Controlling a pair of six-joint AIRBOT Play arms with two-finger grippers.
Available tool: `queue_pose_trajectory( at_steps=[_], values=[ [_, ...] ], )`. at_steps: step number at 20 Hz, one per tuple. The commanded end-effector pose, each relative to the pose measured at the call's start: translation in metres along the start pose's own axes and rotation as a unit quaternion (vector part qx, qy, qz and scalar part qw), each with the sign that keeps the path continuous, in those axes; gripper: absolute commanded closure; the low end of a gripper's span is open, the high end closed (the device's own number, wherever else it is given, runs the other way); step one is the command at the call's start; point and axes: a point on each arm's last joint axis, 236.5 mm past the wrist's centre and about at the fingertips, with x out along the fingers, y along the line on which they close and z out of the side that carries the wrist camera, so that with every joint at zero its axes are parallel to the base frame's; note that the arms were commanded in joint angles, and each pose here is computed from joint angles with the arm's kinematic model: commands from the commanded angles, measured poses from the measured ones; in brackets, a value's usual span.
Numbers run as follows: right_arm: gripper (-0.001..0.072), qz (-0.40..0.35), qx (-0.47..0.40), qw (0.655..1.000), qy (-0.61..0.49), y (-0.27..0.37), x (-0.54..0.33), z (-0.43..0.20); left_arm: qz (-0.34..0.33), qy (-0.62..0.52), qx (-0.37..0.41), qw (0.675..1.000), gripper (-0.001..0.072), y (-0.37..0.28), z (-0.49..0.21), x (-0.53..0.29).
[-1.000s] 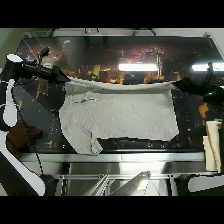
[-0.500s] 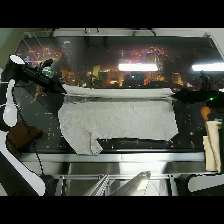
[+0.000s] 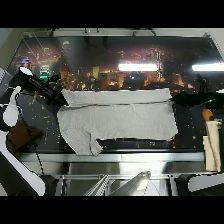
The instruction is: Fold the shirts.
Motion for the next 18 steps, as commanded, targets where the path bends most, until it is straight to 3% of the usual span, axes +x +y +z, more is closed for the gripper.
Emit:
queue_pose_trajectory(
  at_steps=[1,2,4,9,12,18],
  values=[
    [0.0408,0.027,0.010,0.999,0.020,0.011,-0.017,-0.007,0.000,0.012,-0.027,1.000,0.0496,-0.006,-0.006,-0.009],
    [0.0409,0.036,0.020,0.999,0.020,0.014,-0.030,-0.008,0.005,0.009,-0.027,1.000,0.0461,-0.010,-0.006,-0.016],
    [0.0416,0.055,0.035,0.997,0.031,0.020,-0.057,-0.017,0.013,-0.011,-0.012,1.000,0.0461,-0.024,-0.008,-0.030],
    [0.0415,-0.016,0.086,0.987,0.133,-0.013,-0.083,-0.117,0.021,-0.089,0.014,0.996,0.0460,-0.036,-0.040,-0.052],
    [0.0415,-0.020,0.112,0.978,0.175,-0.020,-0.072,-0.164,0.022,-0.138,0.006,0.990,0.0461,-0.023,-0.074,-0.048],
    [0.0414,0.023,0.119,0.973,0.195,0.003,-0.043,-0.193,-0.012,-0.164,-0.090,0.982,0.0459,0.011,-0.141,-0.008]
  ],
)
